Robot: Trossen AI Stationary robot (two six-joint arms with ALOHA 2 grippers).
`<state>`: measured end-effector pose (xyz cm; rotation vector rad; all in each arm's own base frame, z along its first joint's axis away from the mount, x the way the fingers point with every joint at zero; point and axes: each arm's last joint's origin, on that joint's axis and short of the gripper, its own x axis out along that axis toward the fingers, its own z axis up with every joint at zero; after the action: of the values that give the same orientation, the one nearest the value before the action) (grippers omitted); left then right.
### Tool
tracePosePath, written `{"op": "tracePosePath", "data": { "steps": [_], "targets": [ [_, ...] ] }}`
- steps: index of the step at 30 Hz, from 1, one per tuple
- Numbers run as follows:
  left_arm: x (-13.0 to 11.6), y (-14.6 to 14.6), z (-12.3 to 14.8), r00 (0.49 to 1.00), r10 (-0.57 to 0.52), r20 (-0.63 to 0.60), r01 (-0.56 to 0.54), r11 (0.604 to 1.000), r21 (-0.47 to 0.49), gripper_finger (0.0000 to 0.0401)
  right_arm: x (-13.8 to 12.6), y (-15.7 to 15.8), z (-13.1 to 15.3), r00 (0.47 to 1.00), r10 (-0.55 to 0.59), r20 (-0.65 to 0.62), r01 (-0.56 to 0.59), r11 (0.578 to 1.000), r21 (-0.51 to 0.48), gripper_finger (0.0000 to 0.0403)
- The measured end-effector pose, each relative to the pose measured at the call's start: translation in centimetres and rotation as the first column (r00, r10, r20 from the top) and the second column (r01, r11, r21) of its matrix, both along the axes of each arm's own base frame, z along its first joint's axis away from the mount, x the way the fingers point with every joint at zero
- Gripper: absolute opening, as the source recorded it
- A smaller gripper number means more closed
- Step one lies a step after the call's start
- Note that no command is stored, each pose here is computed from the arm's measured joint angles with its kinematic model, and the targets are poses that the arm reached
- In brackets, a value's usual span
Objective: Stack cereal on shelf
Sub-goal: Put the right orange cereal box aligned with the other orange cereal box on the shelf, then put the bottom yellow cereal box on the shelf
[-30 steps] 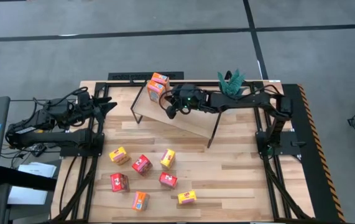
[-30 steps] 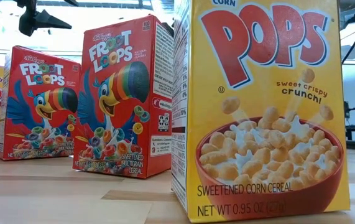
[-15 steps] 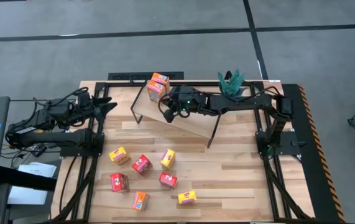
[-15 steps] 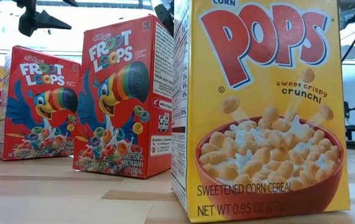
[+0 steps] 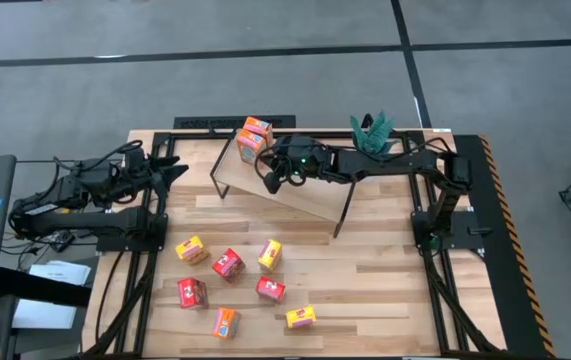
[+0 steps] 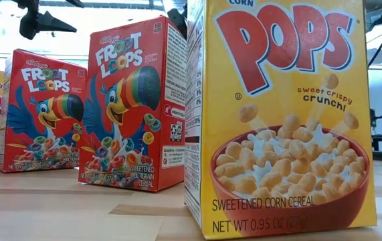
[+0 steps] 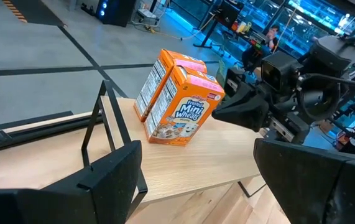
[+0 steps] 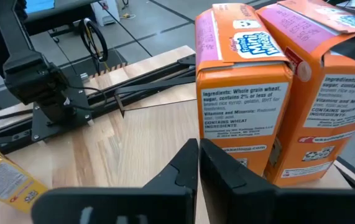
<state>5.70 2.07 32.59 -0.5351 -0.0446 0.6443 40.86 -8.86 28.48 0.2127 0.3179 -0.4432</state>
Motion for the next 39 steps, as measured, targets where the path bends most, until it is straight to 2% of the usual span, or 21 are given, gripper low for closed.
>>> {"op": "tracePosePath", "data": {
  "steps": [8,19,28,31,34,37,39],
  "targets": [
    [0.0,0.0,0.0,1.000,0.000,0.002,0.000,1.000,-0.002,0.0300,-0.1,-0.5,0.0,1.000,-0.007,-0.008,0.006,1.000,-0.017,0.0017],
    [0.0,0.0,0.0,1.000,0.000,0.002,0.000,1.000,-0.003,0.0300,-0.2,-0.9,0.0,0.999,-0.036,-0.012,0.036,0.999,-0.024,0.0041],
    [0.0,0.0,0.0,1.000,-0.001,-0.001,0.001,1.000,-0.003,0.0300,0.1,0.9,-0.1,1.000,0.007,-0.019,-0.008,1.000,-0.022,0.0021],
    [0.0,0.0,0.0,1.000,-0.005,-0.001,0.005,1.000,-0.004,0.0300,-0.4,2.1,0.4,0.997,0.060,-0.055,-0.060,0.998,-0.003,0.0020],
    [0.0,-0.1,0.0,1.000,-0.028,0.000,0.028,1.000,-0.008,0.0300,-1.5,3.7,2.1,0.983,0.153,-0.103,-0.150,0.988,0.037,0.0030],
    [0.1,-0.2,0.0,0.998,-0.062,0.004,0.062,0.998,-0.013,0.0300,-2.5,5.6,3.6,0.944,0.295,-0.151,-0.288,0.955,0.068,0.0053],
    [0.1,-0.2,0.0,0.996,-0.088,0.014,0.088,0.996,-0.024,0.0300,-3.3,7.2,4.1,0.896,0.398,-0.196,-0.388,0.917,0.089,0.0075]
  ]
}}
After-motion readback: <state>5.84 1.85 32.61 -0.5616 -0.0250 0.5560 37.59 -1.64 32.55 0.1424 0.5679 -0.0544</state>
